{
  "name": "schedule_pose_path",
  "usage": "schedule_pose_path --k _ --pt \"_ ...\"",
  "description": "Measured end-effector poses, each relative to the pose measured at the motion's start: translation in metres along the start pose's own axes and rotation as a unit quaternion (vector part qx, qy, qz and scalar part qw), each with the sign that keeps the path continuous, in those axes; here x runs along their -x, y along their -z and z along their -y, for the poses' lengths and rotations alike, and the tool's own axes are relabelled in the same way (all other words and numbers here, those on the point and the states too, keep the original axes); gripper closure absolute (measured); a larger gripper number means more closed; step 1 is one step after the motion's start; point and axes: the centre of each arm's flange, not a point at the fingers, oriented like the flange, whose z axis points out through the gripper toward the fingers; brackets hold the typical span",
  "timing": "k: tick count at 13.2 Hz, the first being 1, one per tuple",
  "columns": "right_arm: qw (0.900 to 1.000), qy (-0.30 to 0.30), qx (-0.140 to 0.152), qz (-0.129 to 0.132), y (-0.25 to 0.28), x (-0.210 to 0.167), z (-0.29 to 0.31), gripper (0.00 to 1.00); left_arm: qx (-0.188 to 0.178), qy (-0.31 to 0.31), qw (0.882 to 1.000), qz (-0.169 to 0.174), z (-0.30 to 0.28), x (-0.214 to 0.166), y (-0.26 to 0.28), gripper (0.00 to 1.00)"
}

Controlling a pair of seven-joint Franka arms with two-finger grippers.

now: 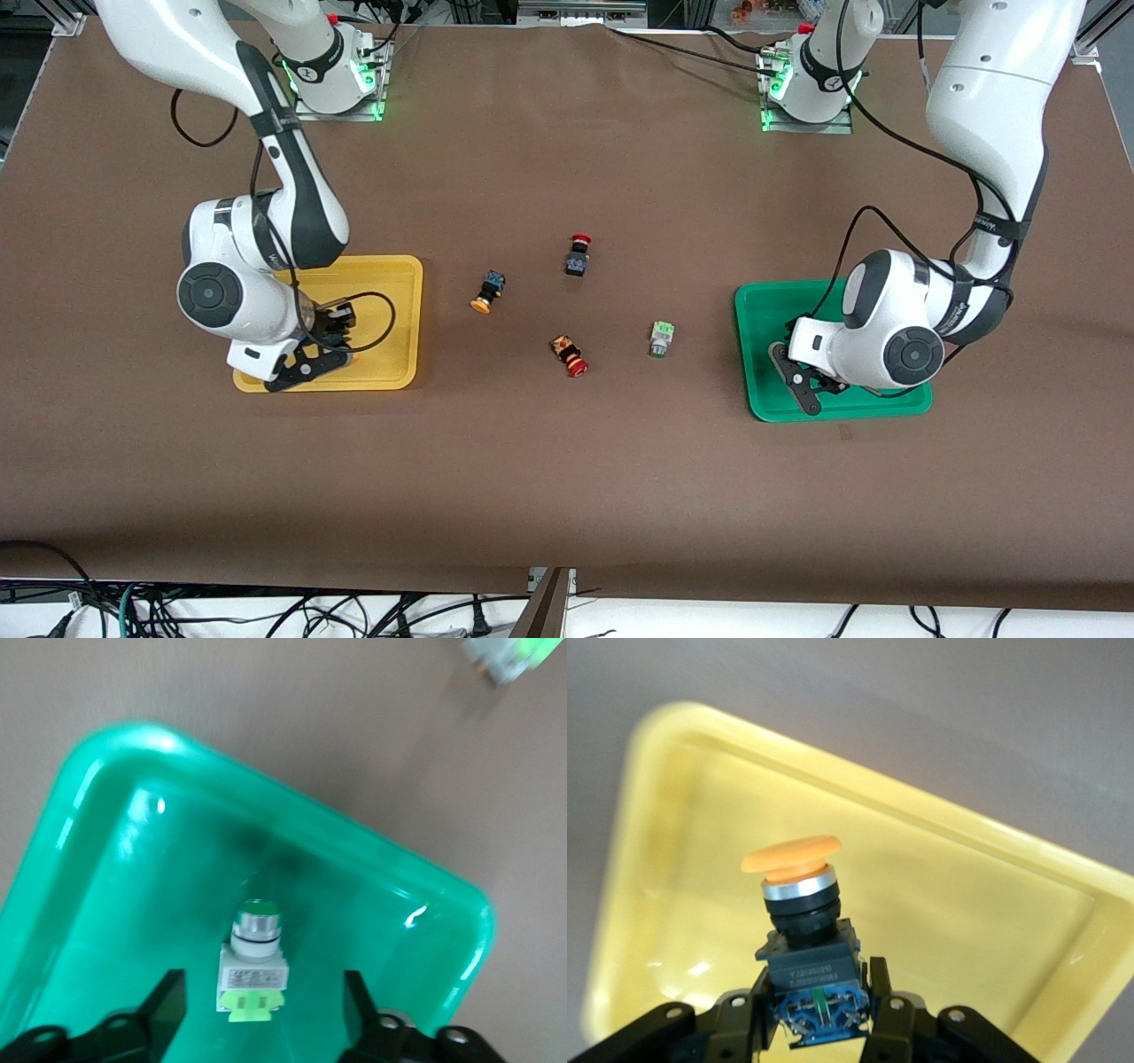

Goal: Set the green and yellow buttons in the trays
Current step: 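Release the yellow button in the yellow tray while the left gripper reaches another, then grasp the second green button with the left gripper while the right gripper grasps another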

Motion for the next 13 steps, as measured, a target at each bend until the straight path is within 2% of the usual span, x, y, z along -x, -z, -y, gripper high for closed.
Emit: schedule_pose_path --k 2,4,5,7,8,10,13 --pt "1.000 0.010 0.013 -0.020 -0.049 0.026 -0.017 0.58 0.005 0.052 0.999 -0.003 -0.034 -0.024 0.038 0.00" --pt "0.999 0.012 0.018 -0.031 -0.073 0.045 -0.031 0.58 0.010 0.121 0.993 -0.011 -0.084 -0.060 0.064 0.00" --pt "0.999 0.011 0.018 -0.032 -0.071 0.046 -0.034 0.53 0.012 0.152 0.988 -0.017 -0.108 -0.079 0.067 0.00" --pt "1.000 0.008 0.012 -0.027 -0.068 0.047 -0.034 0.34 0.005 0.189 0.981 -0.044 -0.149 -0.118 0.057 0.00" --pt "1.000 -0.002 -0.002 -0.023 -0.063 0.046 -0.031 0.34 0.000 0.190 0.980 -0.064 -0.162 -0.136 0.043 0.00" --pt "0.998 -0.028 -0.045 -0.018 -0.047 0.039 -0.016 0.22 -0.011 0.178 0.979 -0.095 -0.167 -0.157 0.002 0.00" --pt "0.990 -0.113 -0.083 -0.016 -0.024 0.021 0.022 0.22 -0.028 0.156 0.983 -0.097 -0.163 -0.156 -0.062 0.00"
